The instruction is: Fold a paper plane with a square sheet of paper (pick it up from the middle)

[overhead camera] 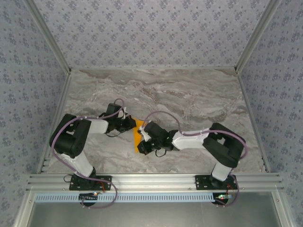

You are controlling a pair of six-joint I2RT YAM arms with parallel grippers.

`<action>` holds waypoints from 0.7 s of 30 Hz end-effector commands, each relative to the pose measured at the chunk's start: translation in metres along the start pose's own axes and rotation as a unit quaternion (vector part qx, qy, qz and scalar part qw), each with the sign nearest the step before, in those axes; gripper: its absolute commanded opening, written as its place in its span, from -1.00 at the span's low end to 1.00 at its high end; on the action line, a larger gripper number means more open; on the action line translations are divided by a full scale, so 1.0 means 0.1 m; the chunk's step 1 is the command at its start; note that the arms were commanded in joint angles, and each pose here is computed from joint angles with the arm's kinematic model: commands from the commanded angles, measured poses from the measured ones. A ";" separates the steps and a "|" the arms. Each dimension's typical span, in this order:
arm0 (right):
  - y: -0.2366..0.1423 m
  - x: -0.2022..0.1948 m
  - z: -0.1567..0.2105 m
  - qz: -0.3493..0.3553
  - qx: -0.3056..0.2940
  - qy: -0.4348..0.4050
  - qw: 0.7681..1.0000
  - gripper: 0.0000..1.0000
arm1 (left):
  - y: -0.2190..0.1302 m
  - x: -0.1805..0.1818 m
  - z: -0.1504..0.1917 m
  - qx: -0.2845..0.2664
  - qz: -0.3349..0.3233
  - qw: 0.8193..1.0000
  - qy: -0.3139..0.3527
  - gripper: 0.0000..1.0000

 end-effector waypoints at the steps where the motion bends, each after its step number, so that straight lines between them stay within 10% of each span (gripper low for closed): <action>1: -0.33 -0.26 -0.21 0.088 -0.087 0.050 0.991 -0.46 | -0.12 -0.14 -0.11 -0.027 -0.033 0.999 0.022 -0.68; 7: -0.69 -0.80 -0.17 0.191 -0.132 0.150 0.961 0.12 | -0.36 -0.48 -0.09 -0.048 -0.083 0.994 0.057 -0.01; 21: -1.04 -1.28 0.01 0.274 -0.161 0.234 0.919 0.72 | -0.33 -0.66 0.33 -0.038 -0.312 0.938 0.148 0.29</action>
Point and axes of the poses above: each hand's point on the last joint's axis, 136 mm out from that joint toward the fingers, its own y axis out along the fingers, its own x axis along the line the jaws close on, z = x × y, the point moved 6 cm from there along -y, back along the fingers, and after that the axes turned 2 degrees about -y, right-handed, at the moved point
